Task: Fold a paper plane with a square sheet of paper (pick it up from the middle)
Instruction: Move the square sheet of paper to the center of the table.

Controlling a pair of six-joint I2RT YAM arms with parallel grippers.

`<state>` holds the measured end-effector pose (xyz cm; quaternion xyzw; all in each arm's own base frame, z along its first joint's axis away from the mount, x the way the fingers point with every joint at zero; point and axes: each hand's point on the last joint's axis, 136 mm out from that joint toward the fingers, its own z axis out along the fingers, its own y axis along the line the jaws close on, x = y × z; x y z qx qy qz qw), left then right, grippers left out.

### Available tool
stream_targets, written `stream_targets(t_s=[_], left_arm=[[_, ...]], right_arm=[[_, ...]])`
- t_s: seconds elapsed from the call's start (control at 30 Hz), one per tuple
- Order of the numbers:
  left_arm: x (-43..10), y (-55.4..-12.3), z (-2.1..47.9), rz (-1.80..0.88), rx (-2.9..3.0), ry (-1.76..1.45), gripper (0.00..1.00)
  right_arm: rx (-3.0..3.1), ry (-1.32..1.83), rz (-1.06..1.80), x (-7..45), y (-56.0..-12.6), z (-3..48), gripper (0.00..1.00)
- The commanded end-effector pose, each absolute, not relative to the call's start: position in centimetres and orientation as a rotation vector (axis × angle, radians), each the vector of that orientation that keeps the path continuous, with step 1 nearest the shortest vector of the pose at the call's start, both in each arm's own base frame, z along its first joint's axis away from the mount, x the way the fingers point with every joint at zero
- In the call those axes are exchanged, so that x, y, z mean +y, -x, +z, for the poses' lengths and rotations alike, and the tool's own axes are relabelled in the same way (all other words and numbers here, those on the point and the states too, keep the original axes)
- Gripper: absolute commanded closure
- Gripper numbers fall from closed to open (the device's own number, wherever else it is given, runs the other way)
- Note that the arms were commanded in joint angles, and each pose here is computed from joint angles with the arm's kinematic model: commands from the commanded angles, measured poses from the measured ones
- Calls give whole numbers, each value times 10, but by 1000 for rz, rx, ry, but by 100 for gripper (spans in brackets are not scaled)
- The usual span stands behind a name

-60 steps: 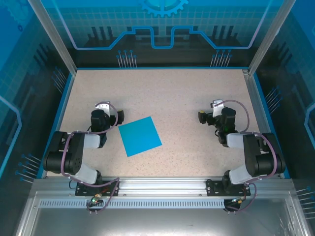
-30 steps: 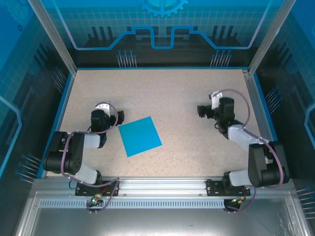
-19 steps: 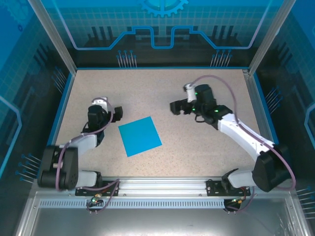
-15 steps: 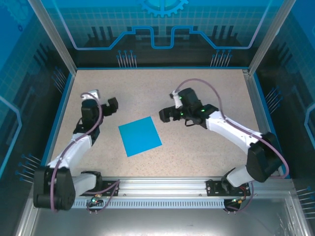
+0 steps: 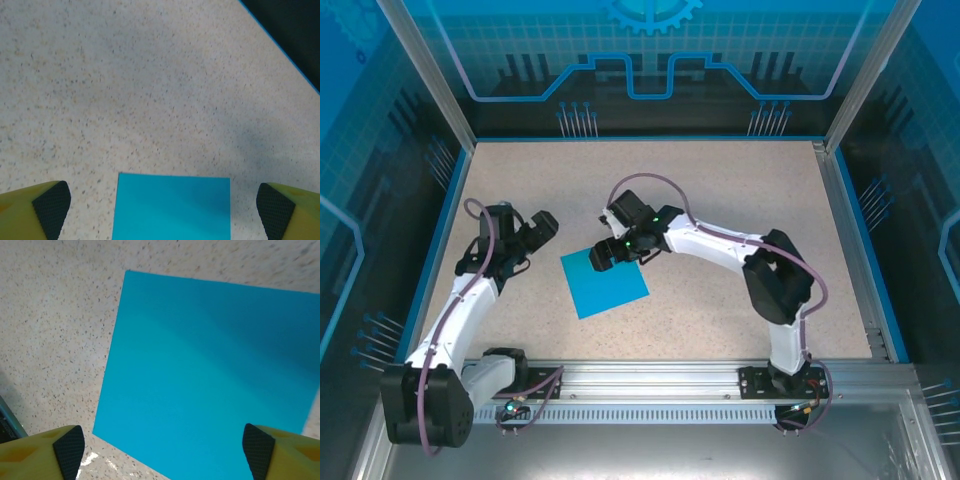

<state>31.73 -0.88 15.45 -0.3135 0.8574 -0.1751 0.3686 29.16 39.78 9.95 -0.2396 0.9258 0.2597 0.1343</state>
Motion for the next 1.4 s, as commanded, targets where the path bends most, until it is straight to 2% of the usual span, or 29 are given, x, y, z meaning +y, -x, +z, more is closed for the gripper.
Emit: stream_targets(t_s=[0.0,0.23,0.43,0.83,1.1,1.2,1.37], left_arm=[[-13,-305,150,-491,2220,822,1],[-19,-309,150,-555,2175,813,1],[-16,-313,152,-582,2097,844,1],[-37,-327,154,-676,2074,704,1],[-88,-344,154,-769,2191,513,1],[-115,-348,150,-786,2277,452,1],[-143,-356,138,-914,2351,488,1]], right_arm=[[2810,704,778,409,-272,77,15],[2863,660,738,416,-279,52,18],[2929,586,624,399,-285,26,20],[2990,84,433,276,-303,5,20],[2961,-230,369,208,-308,14,20],[2898,-243,434,213,-313,32,20],[2802,-55,495,237,-334,71,19]])
